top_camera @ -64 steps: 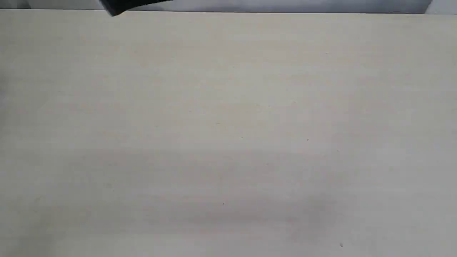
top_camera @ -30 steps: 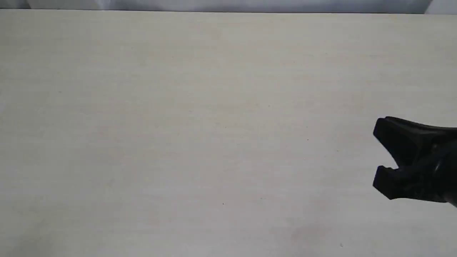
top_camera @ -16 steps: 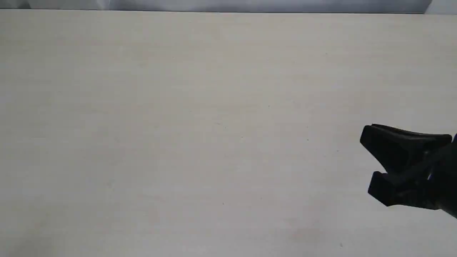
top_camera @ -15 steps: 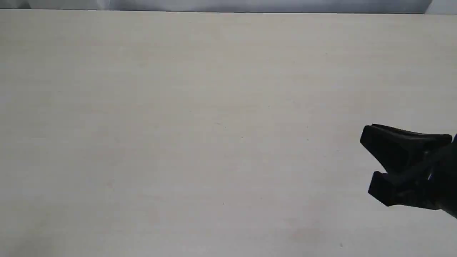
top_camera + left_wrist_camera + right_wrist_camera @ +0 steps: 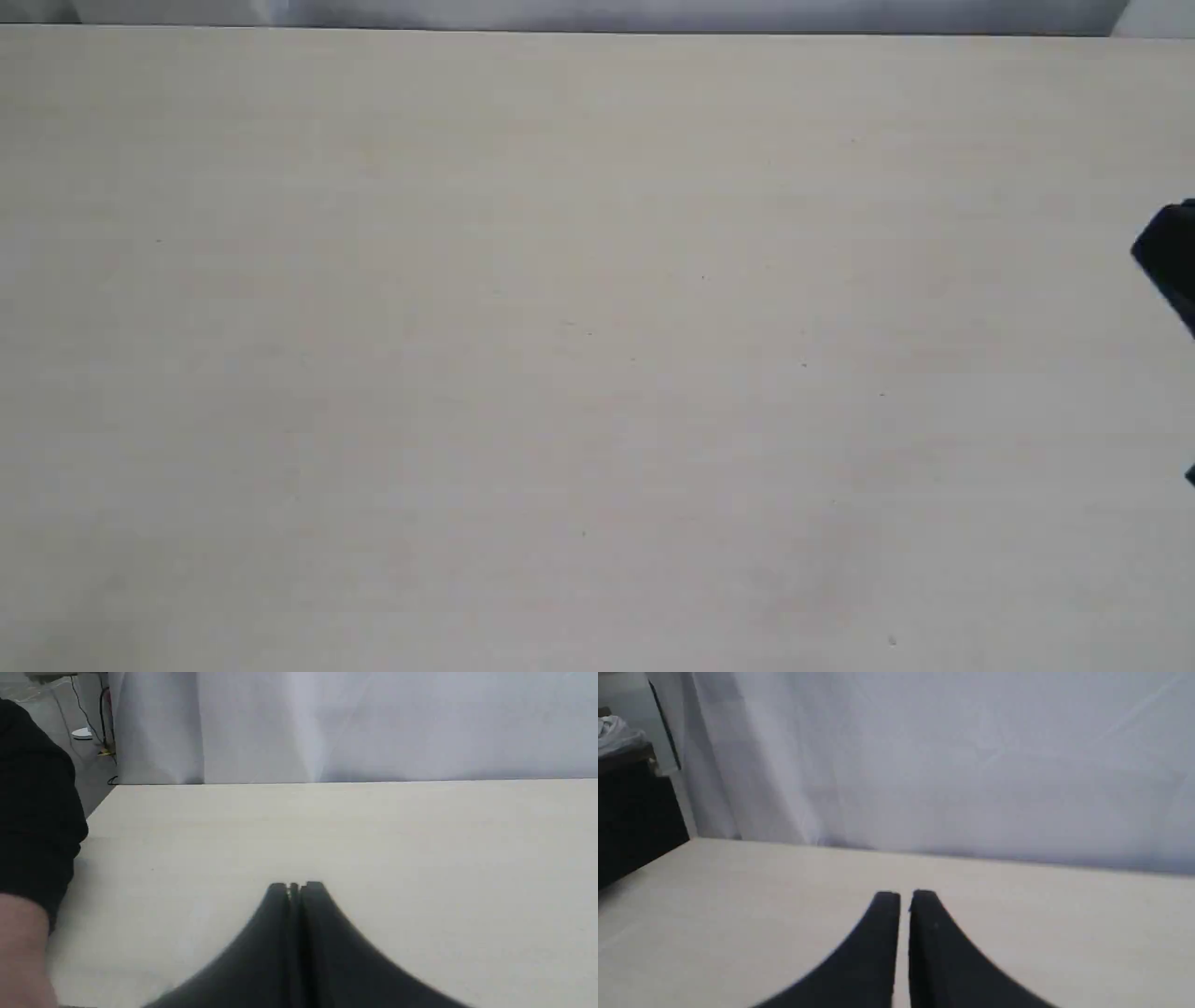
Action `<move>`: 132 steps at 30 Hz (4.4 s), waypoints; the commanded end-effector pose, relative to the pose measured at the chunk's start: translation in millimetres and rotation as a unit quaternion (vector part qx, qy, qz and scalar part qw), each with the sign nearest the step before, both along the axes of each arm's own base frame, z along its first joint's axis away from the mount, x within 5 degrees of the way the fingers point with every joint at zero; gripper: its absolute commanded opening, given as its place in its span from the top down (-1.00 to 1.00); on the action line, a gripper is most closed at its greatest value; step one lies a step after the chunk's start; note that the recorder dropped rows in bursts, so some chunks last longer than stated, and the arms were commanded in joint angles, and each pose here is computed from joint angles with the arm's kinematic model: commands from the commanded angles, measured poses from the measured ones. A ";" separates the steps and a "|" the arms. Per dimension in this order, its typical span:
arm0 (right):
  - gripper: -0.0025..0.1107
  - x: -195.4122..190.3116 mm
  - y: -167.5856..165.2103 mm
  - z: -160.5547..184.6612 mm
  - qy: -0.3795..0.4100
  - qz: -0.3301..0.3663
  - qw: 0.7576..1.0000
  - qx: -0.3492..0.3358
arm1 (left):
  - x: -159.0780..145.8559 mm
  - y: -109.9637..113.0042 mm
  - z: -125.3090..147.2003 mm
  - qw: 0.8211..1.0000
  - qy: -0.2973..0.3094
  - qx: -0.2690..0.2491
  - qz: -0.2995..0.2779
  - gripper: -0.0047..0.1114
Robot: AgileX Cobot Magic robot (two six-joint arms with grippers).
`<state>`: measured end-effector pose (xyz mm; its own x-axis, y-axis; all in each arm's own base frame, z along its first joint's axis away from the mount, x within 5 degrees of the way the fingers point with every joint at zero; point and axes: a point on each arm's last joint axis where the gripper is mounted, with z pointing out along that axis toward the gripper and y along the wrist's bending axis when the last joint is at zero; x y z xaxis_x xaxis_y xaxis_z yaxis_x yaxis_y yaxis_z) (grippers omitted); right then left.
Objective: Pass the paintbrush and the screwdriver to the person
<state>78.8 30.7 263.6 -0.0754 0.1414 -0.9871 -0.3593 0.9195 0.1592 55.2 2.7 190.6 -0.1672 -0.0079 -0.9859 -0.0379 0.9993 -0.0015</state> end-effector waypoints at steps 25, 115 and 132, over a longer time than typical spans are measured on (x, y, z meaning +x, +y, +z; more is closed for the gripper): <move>0.88 -21.5 -22.4 -47.9 -0.083 -0.185 0.975 -0.087 | 0.0 -0.6 -0.2 1.000 -0.003 -0.003 -0.004 0.92; 0.88 -26.9 -42.5 -82.5 0.116 -0.274 0.949 -0.109 | 0.0 -0.5 0.0 1.000 -0.003 -0.002 -0.004 0.92; 0.88 -25.8 -35.4 -82.5 0.107 -0.208 0.964 -0.122 | 0.0 -0.5 0.0 1.000 -0.003 -0.002 -0.004 0.92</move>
